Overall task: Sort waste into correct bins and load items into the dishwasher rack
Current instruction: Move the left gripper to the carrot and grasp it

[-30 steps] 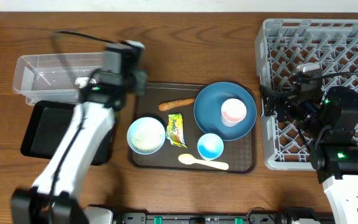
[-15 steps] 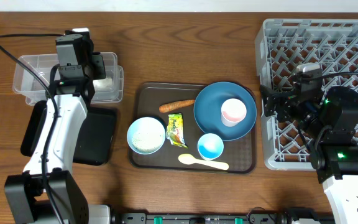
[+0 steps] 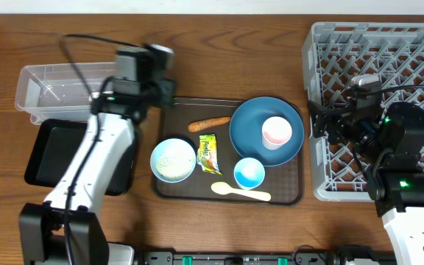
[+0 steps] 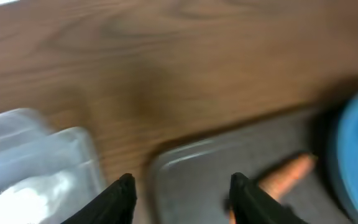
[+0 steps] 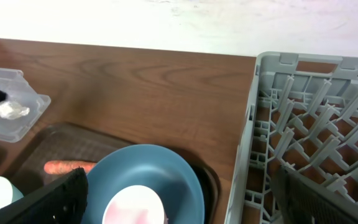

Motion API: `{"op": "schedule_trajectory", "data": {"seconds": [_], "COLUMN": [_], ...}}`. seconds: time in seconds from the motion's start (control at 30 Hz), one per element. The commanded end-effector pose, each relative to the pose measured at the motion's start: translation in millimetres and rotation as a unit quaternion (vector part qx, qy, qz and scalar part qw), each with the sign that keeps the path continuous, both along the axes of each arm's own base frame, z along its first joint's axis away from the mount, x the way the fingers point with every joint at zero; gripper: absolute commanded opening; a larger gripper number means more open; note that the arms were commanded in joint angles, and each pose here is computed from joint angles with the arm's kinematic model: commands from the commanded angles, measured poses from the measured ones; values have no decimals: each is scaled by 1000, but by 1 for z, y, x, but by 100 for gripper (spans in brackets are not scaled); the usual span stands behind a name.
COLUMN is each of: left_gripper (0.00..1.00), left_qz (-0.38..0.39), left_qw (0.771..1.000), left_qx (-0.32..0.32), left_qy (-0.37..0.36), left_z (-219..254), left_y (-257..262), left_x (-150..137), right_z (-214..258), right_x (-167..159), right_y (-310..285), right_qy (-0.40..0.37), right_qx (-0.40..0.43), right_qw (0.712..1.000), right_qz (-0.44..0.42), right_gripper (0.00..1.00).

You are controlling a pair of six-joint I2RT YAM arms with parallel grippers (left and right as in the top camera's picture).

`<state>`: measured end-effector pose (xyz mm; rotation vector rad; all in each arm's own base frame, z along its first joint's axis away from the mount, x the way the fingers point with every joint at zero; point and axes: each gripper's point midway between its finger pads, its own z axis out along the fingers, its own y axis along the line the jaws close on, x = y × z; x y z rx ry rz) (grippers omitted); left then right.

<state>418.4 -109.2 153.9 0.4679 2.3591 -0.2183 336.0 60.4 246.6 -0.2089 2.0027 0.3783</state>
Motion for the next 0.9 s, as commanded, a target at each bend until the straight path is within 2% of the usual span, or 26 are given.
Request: {"op": "schedule_trajectory", "data": {"seconds": [0.0,0.13,0.5,0.7,0.8,0.87], "left_gripper": [56,60,61,61,54,40], "left_qz": [-69,-97,-161,-162,-153,-147], "left_qw": [997,992,973,970,970,970], "left_qx": [27,33,60,69,85,94], "left_qy": [26,66,155,171,169,167], "left_z": [-27,-57,-134,-157,-160,-160], "left_y": [-22,-43,-84,-85,-80,-76], "left_x": [-8,-19,-48,-49,-47,-45], "right_z": [12,12,12,12,12,12], "right_x": [1,1,1,1,1,1], "right_y": [6,6,6,6,6,6], "right_qy": [-10,-10,-10,-10,-10,-10], "right_qx": [6,6,6,6,6,6], "right_qw": [1000,1000,1000,1000,1000,1000], "right_qz": [9,9,9,9,9,9], "right_gripper": [94,94,94,94,94,94]}}
